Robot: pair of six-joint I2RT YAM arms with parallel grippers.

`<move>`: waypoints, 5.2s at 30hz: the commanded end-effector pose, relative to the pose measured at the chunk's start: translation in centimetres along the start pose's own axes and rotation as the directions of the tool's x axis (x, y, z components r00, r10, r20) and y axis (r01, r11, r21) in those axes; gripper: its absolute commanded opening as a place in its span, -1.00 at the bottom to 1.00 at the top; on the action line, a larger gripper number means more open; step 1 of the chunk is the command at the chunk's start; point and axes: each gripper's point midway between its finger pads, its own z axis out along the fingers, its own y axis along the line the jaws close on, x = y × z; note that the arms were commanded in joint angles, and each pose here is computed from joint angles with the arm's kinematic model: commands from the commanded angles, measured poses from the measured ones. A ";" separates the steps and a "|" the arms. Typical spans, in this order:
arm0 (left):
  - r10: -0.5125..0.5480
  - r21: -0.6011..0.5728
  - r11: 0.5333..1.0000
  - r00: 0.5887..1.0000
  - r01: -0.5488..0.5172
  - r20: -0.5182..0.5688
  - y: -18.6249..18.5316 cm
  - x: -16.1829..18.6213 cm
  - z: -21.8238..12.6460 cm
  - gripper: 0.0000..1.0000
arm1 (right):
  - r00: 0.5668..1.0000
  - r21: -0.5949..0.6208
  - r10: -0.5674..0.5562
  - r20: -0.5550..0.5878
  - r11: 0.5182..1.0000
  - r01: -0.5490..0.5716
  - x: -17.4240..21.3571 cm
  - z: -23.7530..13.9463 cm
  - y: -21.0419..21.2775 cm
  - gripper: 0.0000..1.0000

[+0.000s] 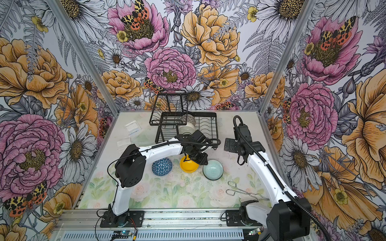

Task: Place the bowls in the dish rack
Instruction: 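Close the left gripper on the teal bowl's rim, then lift the teal bowl off the brown-striped bowl with the left gripper, then bring the teal bowl toward the right gripper while the right gripper approaches its rim, then close the right gripper on the teal bowl's rim while the left gripper releases and withdraws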

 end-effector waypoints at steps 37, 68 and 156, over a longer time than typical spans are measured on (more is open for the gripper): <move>0.022 0.017 1.000 0.986 -0.025 0.164 -1.7 -3.4 -6.0 -1.00 | 0.999 -0.046 0.015 0.036 0.999 -0.014 -0.4 -0.6 0.5 0.99; 0.116 -0.272 0.962 0.883 0.014 0.455 3.9 -12.1 -16.4 -1.00 | 0.998 -0.466 -0.010 0.059 0.884 0.036 -2.9 -3.8 10.5 0.54; 0.024 -0.411 0.843 0.741 0.346 0.671 12.1 -1.8 -32.6 0.97 | 0.888 -0.149 -0.269 0.374 0.927 0.344 -10.7 -3.6 9.4 -1.00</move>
